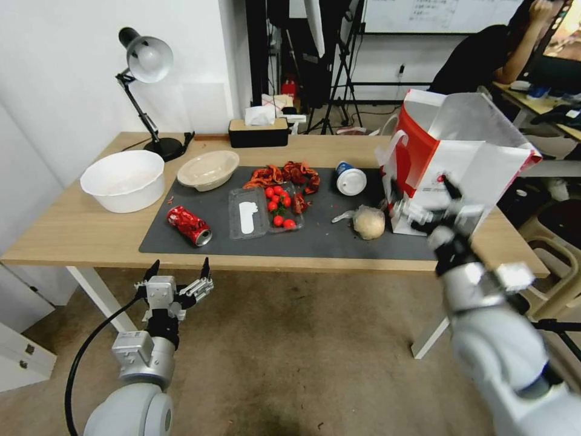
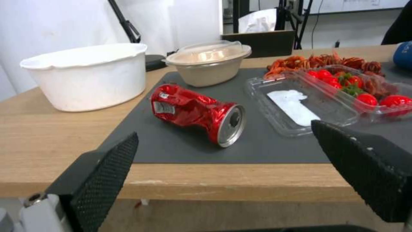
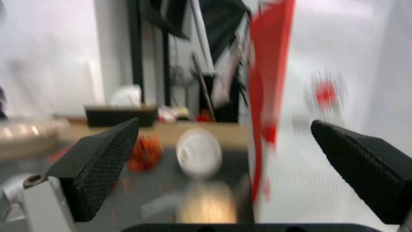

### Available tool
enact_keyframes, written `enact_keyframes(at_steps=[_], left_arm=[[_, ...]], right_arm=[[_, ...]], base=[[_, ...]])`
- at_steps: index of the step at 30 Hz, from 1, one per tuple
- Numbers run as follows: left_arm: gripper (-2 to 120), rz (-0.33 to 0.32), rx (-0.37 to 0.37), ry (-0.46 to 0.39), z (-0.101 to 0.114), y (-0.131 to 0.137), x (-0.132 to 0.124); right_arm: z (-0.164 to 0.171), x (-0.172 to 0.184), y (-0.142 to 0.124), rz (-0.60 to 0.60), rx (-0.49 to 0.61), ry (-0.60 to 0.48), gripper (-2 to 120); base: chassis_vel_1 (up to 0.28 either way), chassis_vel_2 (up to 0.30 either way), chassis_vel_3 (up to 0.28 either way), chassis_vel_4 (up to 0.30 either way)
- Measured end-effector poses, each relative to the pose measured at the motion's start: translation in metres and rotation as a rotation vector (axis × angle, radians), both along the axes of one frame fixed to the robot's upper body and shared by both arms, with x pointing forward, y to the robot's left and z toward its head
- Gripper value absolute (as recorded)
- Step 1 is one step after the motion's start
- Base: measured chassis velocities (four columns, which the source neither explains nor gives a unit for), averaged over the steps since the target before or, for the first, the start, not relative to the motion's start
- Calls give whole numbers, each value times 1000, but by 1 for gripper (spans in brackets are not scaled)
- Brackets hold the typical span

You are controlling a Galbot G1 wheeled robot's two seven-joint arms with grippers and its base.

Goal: Pick up the trash from the table and place it into the takeout bag.

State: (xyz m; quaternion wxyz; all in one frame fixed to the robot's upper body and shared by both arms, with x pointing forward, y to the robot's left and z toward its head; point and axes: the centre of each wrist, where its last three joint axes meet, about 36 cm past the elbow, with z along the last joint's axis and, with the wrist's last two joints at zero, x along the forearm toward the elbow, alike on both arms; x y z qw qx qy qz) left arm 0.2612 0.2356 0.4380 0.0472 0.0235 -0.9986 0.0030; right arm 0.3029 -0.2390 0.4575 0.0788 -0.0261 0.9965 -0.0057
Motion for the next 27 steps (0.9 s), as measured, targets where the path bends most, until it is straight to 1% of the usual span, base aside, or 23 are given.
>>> enact_keyframes(at_steps=[3, 5, 8, 10, 19, 27], left_arm=[[100, -1, 0, -1, -1, 0, 0], [100, -1, 0, -2, -1, 0, 0], [100, -1, 0, -2, -1, 0, 0], [100, -1, 0, -3, -2, 0, 0], [100, -2, 1, -6, -2, 0, 0], [100, -1, 4, -9, -2, 1, -1]], right_arm=[[-28, -17, 7, -54, -22, 41, 100], [-35, -21, 9, -68, -20, 57, 100], [-36, -22, 10, -72, -19, 62, 100], [-47, -28, 13, -87, -9, 91, 100], [-67, -36, 22, -86, 16, 125, 100], [-73, -35, 27, -85, 25, 126, 99]], base=[[0, 0, 0, 0], [0, 0, 0, 0], [0, 0, 0, 0], [0, 0, 0, 0], [0, 0, 0, 0], [0, 0, 0, 0]])
